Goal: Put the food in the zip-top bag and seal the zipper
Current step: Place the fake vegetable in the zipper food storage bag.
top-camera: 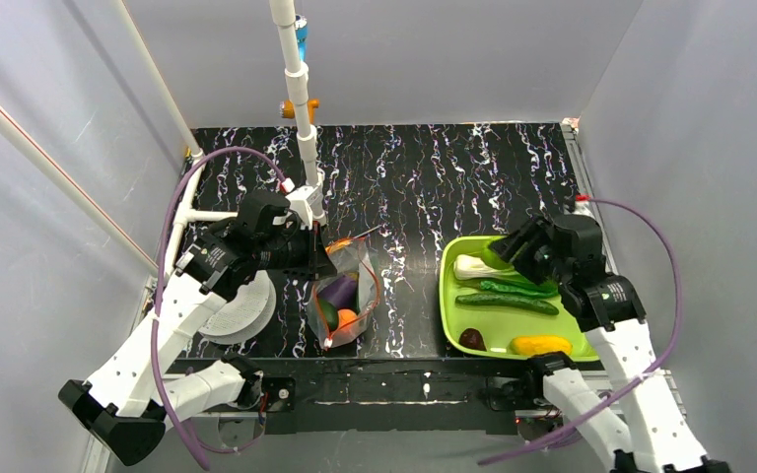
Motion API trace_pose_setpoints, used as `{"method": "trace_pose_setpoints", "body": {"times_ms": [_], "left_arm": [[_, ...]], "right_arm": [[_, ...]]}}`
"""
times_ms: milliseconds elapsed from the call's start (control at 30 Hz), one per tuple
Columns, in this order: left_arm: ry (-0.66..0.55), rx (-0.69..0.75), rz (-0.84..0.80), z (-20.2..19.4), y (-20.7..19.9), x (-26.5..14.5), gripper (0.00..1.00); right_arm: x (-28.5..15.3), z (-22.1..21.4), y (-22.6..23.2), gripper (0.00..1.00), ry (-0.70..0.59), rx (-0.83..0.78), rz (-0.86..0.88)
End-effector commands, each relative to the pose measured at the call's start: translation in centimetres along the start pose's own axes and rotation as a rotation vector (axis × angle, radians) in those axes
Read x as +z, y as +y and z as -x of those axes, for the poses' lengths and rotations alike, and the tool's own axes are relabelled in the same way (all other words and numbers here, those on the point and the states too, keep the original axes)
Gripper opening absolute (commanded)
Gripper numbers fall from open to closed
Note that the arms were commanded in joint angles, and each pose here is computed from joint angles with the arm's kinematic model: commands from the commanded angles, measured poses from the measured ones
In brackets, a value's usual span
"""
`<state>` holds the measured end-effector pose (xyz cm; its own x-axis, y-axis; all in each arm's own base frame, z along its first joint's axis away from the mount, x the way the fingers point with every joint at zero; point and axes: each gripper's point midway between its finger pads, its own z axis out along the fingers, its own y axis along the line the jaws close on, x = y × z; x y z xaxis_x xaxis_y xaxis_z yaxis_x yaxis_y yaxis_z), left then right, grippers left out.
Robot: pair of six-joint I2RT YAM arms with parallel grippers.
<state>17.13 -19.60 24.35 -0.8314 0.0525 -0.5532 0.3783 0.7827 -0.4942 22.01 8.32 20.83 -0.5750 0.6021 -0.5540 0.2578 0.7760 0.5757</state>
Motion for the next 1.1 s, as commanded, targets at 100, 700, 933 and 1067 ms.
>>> {"method": "trace_pose_setpoints", "body": {"times_ms": [100, 700, 933, 1067], "left_arm": [[-0.003, -0.01, -0.009, -0.4, 0.0, -0.1, 0.0], [-0.015, -0.011, -0.035, 0.5, -1.0, -0.7, 0.0], [-0.029, -0.033, -0.102, 1.1, -2.6, -1.1, 0.0], [-0.029, -0.053, -0.128, 1.2, -3.1, -1.1, 0.0]], "right_arm": [[-5.3, -6.3, 16.5, 0.01, 0.261, -0.339, 0.739], [-9.0, -17.9, 25.1, 0.12, 0.424, -0.681, 0.965], [-4.8, -18.2, 23.8, 0.3, 0.343, -0.744, 0.734], [-3.1, -17.3, 23.6, 0.47, 0.272, -0.735, 0.647]]}}
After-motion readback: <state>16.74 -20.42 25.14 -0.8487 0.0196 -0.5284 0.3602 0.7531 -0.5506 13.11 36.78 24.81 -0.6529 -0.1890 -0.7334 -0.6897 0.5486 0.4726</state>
